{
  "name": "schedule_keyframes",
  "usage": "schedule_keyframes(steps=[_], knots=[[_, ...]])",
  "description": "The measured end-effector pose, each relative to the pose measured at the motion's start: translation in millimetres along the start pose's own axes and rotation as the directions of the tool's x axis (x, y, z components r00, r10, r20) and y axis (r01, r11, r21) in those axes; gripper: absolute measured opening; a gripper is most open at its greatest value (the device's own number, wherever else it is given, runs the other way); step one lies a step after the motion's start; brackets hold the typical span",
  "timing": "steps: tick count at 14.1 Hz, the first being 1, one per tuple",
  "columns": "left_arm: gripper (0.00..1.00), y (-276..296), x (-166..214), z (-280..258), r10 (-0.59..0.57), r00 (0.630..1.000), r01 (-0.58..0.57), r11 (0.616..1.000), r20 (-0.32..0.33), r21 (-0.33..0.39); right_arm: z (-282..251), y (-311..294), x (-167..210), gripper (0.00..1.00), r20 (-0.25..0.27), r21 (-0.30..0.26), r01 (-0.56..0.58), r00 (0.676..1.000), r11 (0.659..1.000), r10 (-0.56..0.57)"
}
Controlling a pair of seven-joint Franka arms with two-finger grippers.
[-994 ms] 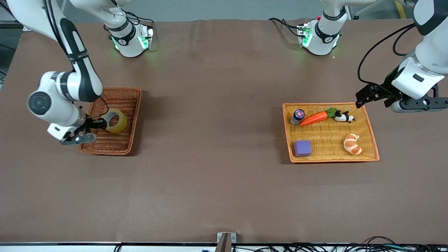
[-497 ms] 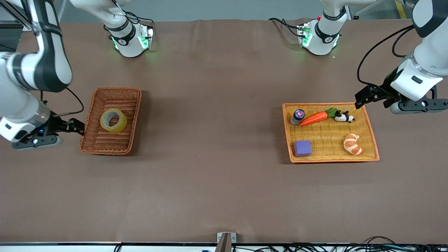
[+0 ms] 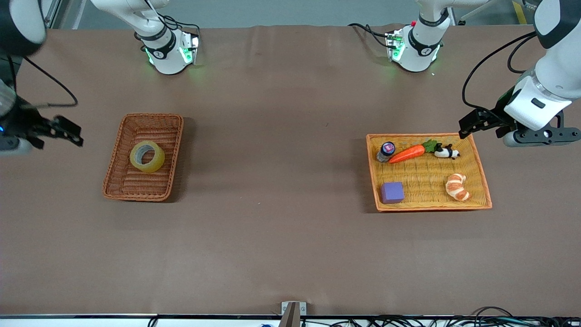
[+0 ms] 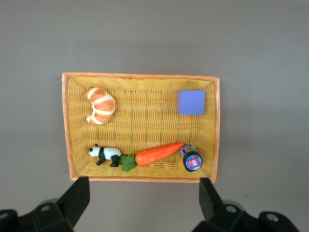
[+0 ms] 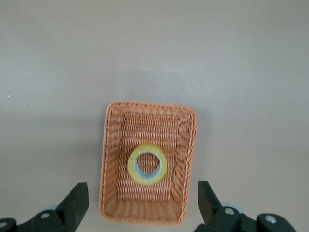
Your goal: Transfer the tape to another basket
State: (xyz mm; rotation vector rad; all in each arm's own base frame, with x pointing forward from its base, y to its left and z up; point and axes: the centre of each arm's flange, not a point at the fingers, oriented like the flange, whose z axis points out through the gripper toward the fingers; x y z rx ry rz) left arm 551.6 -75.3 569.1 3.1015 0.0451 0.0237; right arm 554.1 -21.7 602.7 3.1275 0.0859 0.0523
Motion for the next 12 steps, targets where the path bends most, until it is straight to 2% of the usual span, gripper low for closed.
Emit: schedule_keyframes(steps=[3, 6, 12], knots=[[1.00, -1, 0, 0, 0.003, 1.000, -0.003, 1.000, 0.000, 0.013, -22, 0, -9, 1.00, 0.005, 0.003, -0.004, 1.000, 1.000, 0.004], [1.00, 2, -4, -3, 0.020, 1.000, -0.020, 0.999, 0.005, 0.047, -18, -1, -8, 1.00, 0.011, 0.003, -0.004, 1.000, 1.000, 0.004], [1.00, 4, -11, -11, 0.025, 1.000, -0.025, 0.998, 0.002, 0.054, -16, -1, -7, 1.00, 0.014, 0.002, -0.004, 1.000, 1.000, 0.004]])
